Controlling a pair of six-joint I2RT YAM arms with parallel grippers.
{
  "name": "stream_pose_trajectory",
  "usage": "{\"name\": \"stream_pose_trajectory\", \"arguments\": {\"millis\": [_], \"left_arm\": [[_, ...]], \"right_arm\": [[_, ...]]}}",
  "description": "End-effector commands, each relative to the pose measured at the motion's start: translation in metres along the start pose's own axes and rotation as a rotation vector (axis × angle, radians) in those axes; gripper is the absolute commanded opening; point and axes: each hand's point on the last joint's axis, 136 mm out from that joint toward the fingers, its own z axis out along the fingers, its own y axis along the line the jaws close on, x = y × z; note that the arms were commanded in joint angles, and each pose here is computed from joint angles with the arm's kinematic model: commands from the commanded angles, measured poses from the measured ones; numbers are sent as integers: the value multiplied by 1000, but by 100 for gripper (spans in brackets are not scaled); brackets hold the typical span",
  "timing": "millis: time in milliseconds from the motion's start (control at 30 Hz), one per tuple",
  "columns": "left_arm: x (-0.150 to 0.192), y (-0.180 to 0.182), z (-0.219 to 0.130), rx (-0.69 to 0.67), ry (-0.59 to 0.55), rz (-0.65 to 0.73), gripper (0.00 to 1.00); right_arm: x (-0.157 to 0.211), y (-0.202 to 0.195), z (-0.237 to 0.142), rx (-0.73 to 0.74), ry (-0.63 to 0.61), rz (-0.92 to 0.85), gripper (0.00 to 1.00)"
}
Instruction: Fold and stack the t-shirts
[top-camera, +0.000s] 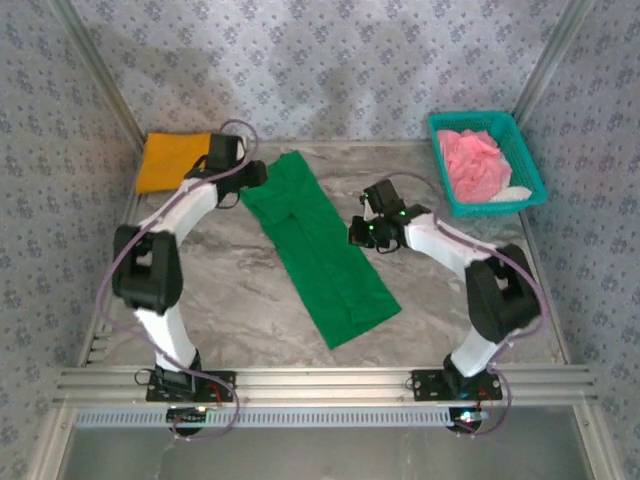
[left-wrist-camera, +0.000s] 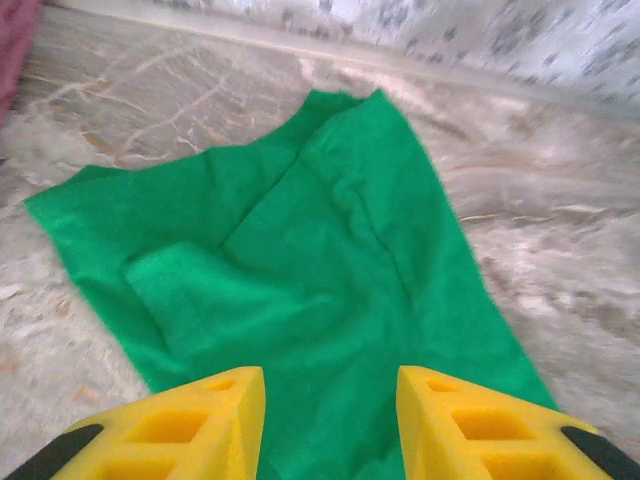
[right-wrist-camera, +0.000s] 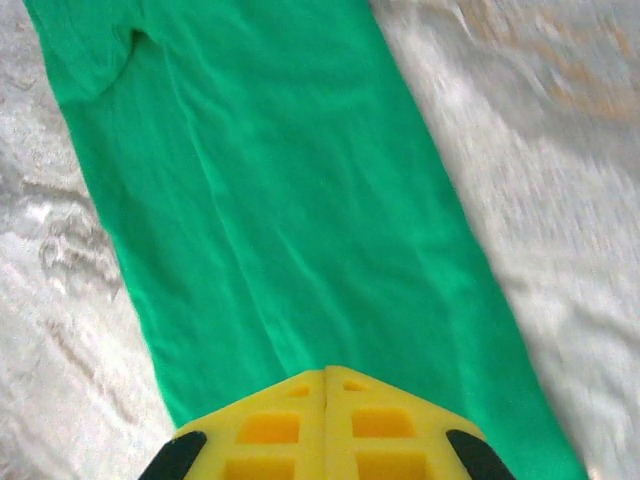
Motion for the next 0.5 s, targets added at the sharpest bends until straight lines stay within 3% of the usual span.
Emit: {"name": "stream_pose_trajectory", "arguments": {"millis": [0, 167, 467], "left_arm": [[37, -16, -8, 79, -67, -107, 39], [84, -1, 12, 11, 28, -118, 32], [99, 21, 80, -130, 143, -185, 26]], "right_arm": [[-18, -3, 28, 15, 93, -83, 0], [-45, 7, 67, 18, 159, -156, 0], [-55, 0, 117, 42, 189, -128, 0]]}}
